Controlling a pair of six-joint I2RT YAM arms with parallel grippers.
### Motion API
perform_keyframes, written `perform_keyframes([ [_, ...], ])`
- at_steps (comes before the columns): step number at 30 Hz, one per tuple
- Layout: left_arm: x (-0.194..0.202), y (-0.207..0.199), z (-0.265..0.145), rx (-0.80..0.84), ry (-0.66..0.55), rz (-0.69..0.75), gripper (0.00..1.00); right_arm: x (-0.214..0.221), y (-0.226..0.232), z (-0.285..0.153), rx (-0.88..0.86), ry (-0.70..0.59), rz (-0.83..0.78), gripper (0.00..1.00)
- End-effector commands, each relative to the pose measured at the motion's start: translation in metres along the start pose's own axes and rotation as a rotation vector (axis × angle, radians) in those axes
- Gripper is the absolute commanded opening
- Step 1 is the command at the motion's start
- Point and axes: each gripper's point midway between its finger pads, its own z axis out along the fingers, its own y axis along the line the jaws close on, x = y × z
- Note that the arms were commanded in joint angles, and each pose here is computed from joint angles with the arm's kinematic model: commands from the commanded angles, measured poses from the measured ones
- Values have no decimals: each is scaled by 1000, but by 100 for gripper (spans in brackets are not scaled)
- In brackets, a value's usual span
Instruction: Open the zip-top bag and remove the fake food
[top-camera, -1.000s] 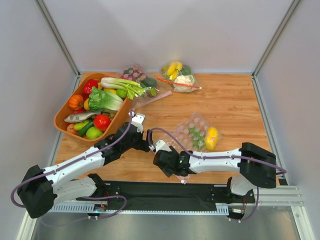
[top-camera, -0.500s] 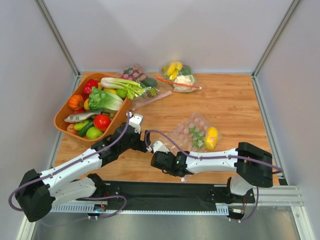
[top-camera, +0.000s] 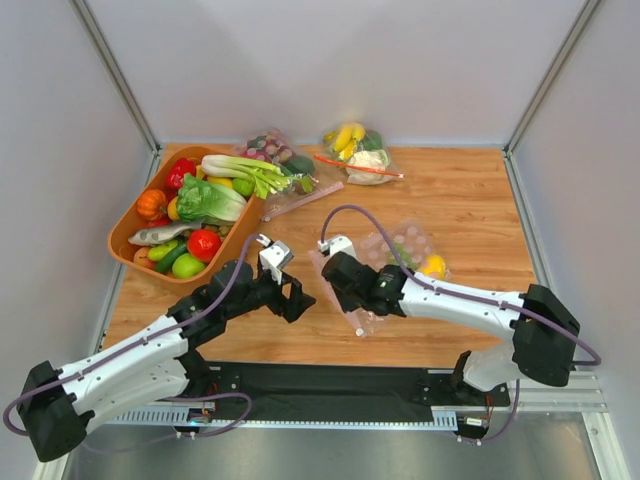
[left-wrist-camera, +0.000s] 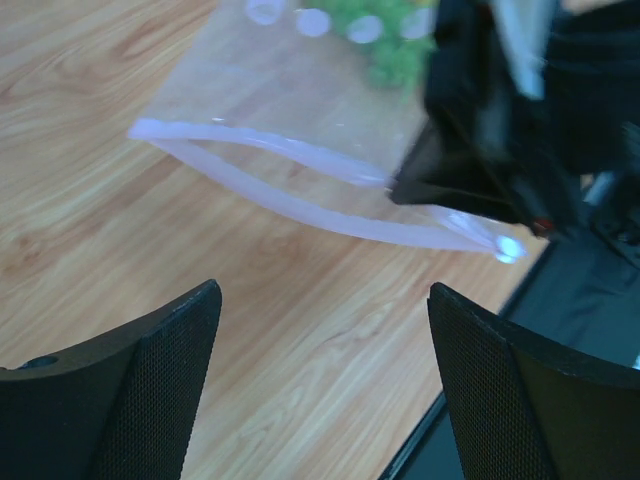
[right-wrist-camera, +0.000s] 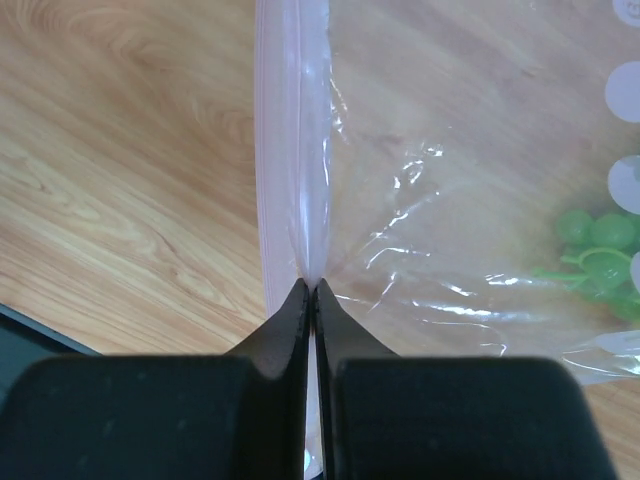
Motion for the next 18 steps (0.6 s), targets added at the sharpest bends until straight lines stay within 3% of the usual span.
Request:
perform_keyframes([
  [1,-32,-34,-3,164,-128,53,90,-33,2,-15,-89,-72,133,0],
  [11,-51,-52,30,237,-203,44,89,-56,20,-41,-264,-113,215,0],
  [18,-54,-57,32,264,-222,35,79,-65,15,-61,-301,-138,271,0],
])
